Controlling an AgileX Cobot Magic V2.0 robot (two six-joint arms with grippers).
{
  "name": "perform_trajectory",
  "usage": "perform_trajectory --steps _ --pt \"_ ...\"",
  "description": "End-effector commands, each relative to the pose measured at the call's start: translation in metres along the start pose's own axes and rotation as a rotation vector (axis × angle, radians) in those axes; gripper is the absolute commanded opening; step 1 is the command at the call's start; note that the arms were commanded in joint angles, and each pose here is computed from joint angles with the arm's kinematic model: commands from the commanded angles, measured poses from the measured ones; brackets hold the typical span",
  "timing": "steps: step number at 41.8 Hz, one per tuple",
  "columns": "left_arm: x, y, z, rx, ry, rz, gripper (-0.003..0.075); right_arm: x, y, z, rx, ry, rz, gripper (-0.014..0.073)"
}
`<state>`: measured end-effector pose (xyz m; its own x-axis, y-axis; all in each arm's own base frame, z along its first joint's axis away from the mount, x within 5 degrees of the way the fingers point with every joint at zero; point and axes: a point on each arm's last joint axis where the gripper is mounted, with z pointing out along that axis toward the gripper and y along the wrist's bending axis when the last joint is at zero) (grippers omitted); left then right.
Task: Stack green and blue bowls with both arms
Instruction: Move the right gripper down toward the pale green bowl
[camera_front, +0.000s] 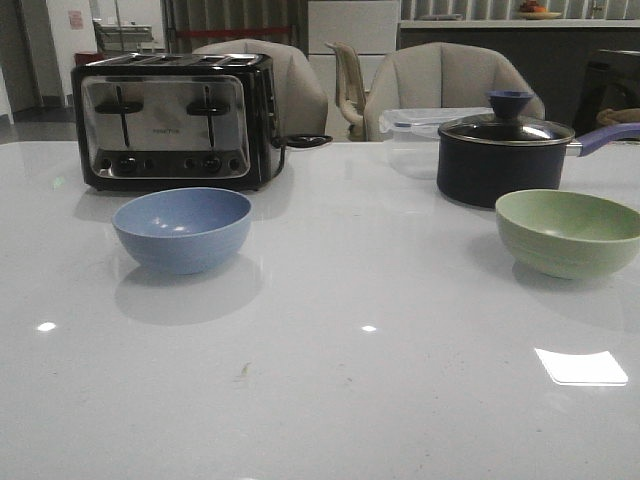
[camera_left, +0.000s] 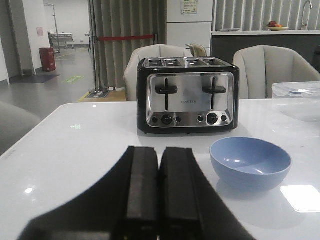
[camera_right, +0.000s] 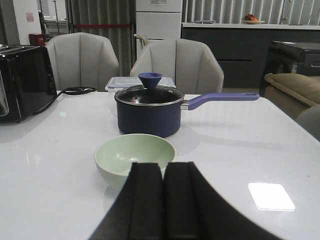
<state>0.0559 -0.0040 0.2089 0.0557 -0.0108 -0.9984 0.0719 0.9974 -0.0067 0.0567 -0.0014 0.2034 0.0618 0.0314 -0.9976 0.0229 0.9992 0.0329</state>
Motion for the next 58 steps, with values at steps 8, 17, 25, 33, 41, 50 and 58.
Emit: perform_trajectory --steps 8,17,25,33,41,50,58 --pt "-0.007 0.000 -0.002 0.005 -0.103 -0.006 0.0098 -0.011 0.000 -0.002 -0.001 -0.116 -0.010 0.0039" --pt "-0.007 0.000 -0.002 0.005 -0.103 -0.006 0.0098 -0.011 0.000 -0.002 -0.001 -0.116 -0.010 0.0039" --pt "-0.007 0.000 -0.002 0.005 -0.103 -0.006 0.0098 -0.011 0.000 -0.002 -0.001 -0.116 -0.010 0.0039" --pt "-0.009 -0.001 -0.002 0.006 -0.122 -0.003 0.0098 -0.013 0.000 -0.002 -0.002 -0.133 -0.010 0.0039" --pt "-0.036 -0.001 -0.007 0.012 -0.266 -0.008 0.0099 -0.039 0.001 -0.007 -0.004 -0.209 -0.011 0.0039" --pt "-0.095 -0.001 -0.023 0.011 -0.391 -0.008 0.0098 -0.104 0.003 -0.023 -0.001 -0.269 -0.010 0.0039" --pt "-0.150 -0.001 -0.032 0.005 -0.368 -0.009 0.0098 -0.155 0.004 -0.022 0.005 -0.209 -0.009 0.0039"
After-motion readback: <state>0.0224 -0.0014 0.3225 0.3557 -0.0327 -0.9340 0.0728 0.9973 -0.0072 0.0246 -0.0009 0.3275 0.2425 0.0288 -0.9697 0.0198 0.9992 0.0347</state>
